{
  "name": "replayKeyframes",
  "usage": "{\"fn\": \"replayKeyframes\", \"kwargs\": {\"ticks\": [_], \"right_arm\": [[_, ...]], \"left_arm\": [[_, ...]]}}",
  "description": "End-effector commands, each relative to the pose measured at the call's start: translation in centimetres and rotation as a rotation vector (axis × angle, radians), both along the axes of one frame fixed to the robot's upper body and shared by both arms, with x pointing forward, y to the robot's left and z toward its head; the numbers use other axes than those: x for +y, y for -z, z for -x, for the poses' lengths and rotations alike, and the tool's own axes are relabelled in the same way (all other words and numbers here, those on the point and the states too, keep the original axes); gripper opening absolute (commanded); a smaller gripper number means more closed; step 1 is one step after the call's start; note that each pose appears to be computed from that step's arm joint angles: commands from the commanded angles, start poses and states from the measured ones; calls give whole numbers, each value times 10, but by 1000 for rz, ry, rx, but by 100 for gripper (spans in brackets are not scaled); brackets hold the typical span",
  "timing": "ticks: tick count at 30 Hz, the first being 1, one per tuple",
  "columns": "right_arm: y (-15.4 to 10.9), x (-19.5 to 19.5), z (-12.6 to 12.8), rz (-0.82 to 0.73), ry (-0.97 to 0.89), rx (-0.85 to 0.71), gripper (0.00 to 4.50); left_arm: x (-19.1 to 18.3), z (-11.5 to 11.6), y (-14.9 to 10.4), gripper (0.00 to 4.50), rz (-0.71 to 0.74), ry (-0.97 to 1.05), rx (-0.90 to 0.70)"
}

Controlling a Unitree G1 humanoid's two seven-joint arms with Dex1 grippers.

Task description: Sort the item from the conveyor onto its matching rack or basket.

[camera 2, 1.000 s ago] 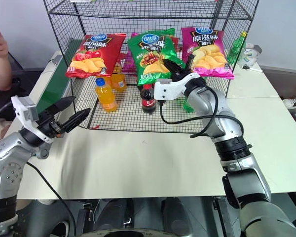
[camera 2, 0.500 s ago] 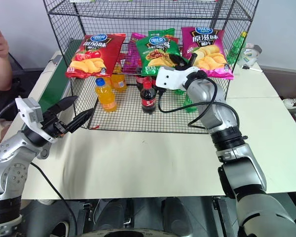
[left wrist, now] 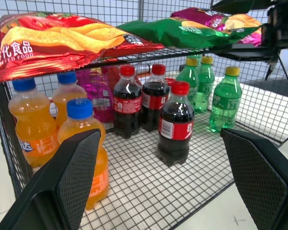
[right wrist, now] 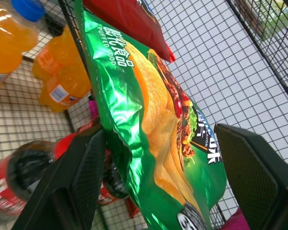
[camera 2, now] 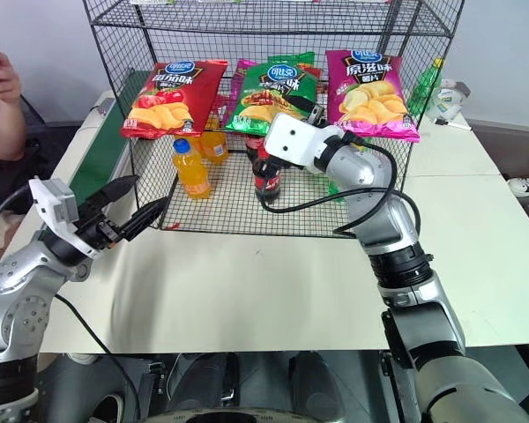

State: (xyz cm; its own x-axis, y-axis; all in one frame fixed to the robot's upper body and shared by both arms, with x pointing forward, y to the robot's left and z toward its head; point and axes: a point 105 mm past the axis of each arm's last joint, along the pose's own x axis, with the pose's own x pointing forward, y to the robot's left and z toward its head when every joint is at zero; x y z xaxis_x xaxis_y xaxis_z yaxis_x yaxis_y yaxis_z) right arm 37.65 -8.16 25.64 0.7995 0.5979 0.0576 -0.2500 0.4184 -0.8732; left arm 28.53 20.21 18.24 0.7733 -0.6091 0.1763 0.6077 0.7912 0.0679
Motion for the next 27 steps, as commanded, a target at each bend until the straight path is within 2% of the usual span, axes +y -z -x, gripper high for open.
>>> {"fn": "replayKeyframes", "kwargs": {"ticks": [1,3,7,9,12,16,21,25,27], "right_arm": [[-22,2,16,-133,-87,-11,365],[-15,10,31,-151,-214,55,365],[-19,-12,42,-356,-296,162,365],[-11,-18,51,-370,-338,224,365],[-2,-17,74,-409,-455,320,365],[17,-26,111,-508,-586,570,365],[54,-61,130,-580,-528,852,365],[92,-92,130,-569,-385,902,365],[100,-96,131,-545,-364,902,365]], "left_arm": [[-7,3,-10,431,-14,29,-43],[-6,2,-11,431,-16,27,-43],[2,3,-5,431,-29,6,8],[3,5,-2,431,-42,4,29],[8,10,-2,431,-32,4,43],[30,14,-3,431,-36,-87,57],[54,18,7,431,-55,-182,174],[68,19,11,431,-122,-221,188],[72,20,14,431,-147,-218,203]]}}
